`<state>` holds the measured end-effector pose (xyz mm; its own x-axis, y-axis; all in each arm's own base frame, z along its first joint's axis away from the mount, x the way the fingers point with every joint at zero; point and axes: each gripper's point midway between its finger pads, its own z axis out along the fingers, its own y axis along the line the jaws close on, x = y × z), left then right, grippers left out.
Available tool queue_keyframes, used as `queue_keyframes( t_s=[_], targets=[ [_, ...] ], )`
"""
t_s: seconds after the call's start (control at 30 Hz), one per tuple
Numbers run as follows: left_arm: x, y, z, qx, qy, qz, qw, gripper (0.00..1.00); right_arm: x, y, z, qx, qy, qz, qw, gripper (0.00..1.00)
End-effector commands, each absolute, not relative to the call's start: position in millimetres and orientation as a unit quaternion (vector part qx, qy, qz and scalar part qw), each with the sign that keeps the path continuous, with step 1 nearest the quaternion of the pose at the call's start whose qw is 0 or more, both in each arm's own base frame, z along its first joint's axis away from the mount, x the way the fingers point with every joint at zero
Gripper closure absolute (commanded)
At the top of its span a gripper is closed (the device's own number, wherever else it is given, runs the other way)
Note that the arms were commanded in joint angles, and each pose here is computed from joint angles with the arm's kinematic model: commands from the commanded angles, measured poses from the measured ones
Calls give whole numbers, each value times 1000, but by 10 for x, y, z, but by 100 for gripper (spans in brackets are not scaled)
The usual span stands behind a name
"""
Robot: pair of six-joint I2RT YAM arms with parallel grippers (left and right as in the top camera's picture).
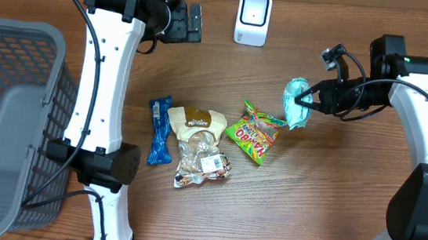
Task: Scan the item barcode
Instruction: 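Lower the mint-green packet to the table right of the candy bag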
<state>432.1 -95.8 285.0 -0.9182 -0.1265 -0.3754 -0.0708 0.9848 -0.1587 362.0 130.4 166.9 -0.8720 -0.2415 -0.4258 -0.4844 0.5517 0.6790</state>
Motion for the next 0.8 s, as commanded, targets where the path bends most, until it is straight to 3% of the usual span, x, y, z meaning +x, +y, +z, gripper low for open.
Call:
queue_keyframes(
  t_s=[0.0,0.77],
  targets=[
    [4332,-1006,2831,-48,977,-75,194,0,3649,1235,1531,-173,890,404,120,96],
    [4332,-1006,2831,-48,977,-75,194,0,3674,1118,1409,-83,923,368,79,96]
  ],
)
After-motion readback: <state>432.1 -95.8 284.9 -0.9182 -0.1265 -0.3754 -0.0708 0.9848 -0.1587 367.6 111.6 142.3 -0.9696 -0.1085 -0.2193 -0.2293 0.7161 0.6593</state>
